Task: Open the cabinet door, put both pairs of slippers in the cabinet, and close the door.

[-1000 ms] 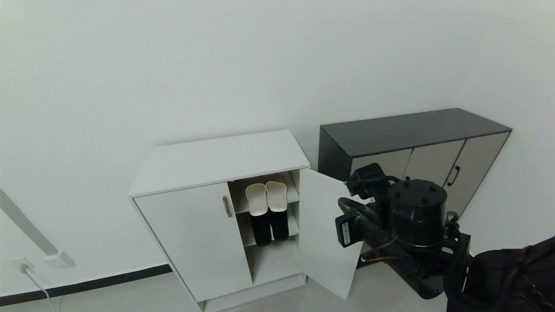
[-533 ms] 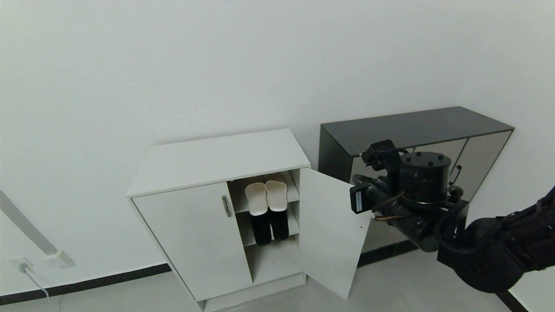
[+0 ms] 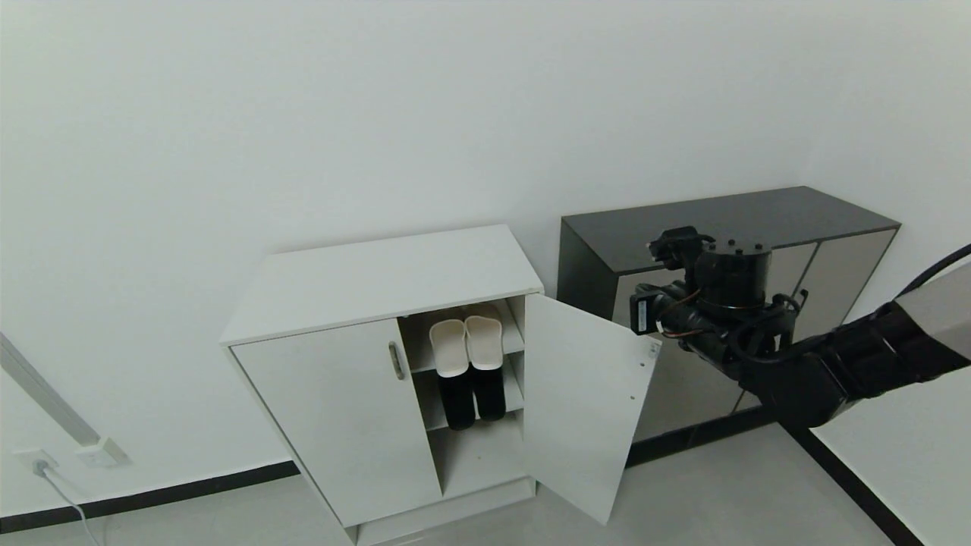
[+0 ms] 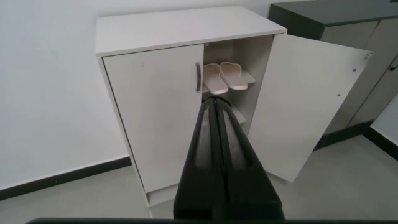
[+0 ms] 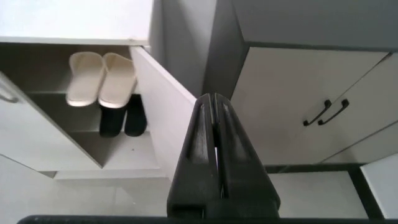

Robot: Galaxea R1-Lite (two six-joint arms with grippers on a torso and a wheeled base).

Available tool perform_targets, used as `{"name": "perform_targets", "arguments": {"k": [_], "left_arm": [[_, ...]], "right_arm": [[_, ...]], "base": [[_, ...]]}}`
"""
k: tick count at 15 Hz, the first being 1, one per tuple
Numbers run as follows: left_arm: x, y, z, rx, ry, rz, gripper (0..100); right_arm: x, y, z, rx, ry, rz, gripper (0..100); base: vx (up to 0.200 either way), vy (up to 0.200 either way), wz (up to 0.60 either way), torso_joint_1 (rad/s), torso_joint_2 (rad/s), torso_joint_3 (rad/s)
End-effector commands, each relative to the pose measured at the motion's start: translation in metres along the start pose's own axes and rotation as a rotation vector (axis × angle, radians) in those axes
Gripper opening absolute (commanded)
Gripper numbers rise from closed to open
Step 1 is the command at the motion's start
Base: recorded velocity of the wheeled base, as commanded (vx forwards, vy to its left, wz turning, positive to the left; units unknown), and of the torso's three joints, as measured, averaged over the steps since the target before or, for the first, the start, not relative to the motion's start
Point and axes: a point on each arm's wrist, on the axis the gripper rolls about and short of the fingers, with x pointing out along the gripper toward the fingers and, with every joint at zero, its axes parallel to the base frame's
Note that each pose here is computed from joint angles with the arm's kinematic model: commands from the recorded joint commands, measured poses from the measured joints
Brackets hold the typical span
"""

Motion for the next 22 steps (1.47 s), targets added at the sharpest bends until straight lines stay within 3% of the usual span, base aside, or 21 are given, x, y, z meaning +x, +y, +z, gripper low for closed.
{"name": "perform_targets", "arguments": {"k": [1, 13, 22], "left_arm": [[0.0, 0.0, 0.0, 0.0, 0.0, 0.0, 0], [0.0, 0.0, 0.0, 0.0, 0.0, 0.0, 0], [0.0, 0.0, 0.0, 0.0, 0.0, 0.0, 0]], "right_arm": [[0.02, -0.008, -0.016, 0.01, 0.035, -0.008, 0], [0.078, -0.04, -0.074, 0.029, 0.155, -0.036, 0], [0.083, -0.043, -0.087, 0.06, 0.211, -0.048, 0]], "base": [[0.0, 0.0, 0.0, 0.0, 0.0, 0.0], [0.0, 0.0, 0.0, 0.0, 0.0, 0.0], [0.0, 0.0, 0.0, 0.0, 0.0, 0.0]]}}
